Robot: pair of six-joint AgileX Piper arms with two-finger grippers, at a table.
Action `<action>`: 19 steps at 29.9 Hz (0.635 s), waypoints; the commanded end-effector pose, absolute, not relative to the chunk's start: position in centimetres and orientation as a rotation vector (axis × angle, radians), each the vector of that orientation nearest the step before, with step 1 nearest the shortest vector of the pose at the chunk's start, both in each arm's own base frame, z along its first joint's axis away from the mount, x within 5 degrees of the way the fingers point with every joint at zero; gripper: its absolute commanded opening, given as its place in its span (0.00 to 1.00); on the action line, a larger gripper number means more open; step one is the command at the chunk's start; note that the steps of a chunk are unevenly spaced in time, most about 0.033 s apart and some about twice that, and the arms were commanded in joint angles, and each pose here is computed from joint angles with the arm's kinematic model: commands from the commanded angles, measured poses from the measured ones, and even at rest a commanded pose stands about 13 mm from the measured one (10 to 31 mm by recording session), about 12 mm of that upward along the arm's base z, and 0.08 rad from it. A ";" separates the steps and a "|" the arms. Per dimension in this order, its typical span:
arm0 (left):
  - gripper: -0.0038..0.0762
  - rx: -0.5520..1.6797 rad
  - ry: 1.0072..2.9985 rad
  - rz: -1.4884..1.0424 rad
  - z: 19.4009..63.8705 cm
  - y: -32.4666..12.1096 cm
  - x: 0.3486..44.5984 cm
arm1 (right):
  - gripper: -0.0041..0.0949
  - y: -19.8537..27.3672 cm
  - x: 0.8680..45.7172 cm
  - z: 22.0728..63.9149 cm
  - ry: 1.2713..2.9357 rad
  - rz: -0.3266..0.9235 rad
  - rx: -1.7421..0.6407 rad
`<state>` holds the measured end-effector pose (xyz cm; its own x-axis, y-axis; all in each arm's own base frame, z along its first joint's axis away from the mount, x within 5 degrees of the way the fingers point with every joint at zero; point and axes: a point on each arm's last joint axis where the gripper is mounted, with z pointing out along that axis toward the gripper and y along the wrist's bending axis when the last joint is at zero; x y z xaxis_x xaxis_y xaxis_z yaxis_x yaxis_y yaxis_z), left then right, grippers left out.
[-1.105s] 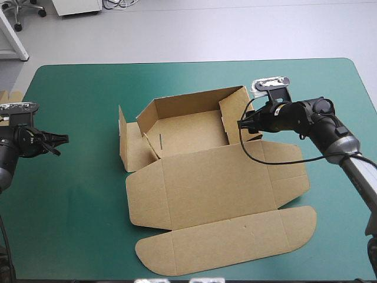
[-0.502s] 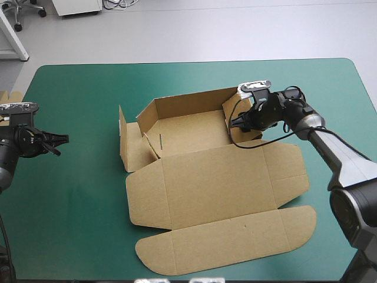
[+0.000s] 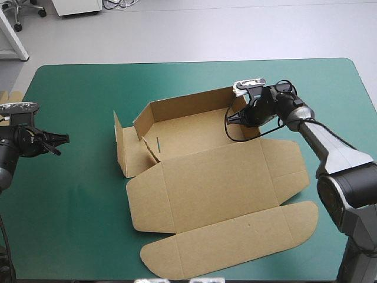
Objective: Fold the box
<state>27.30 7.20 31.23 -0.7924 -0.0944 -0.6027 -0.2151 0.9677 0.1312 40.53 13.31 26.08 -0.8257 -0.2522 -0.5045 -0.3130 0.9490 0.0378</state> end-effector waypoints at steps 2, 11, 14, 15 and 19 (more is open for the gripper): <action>0.27 -0.197 2.384 0.247 33.2 7.1 27.3 | 0.03 12.7 40.5 30.0 2.445 0.171 -0.354; 0.27 -0.180 2.347 0.139 33.2 6.4 27.9 | 0.03 8.5 38.6 36.4 2.262 0.281 -0.238; 0.27 -0.190 2.349 0.116 32.9 6.4 28.2 | 0.03 7.5 37.7 38.4 2.204 0.340 -0.217; 0.27 -0.190 2.356 0.115 32.6 6.4 28.4 | 0.03 7.2 37.3 39.0 2.181 0.363 -0.215; 0.27 -0.193 2.366 0.111 32.1 6.5 28.9 | 0.03 6.1 36.1 41.2 2.103 0.470 -0.194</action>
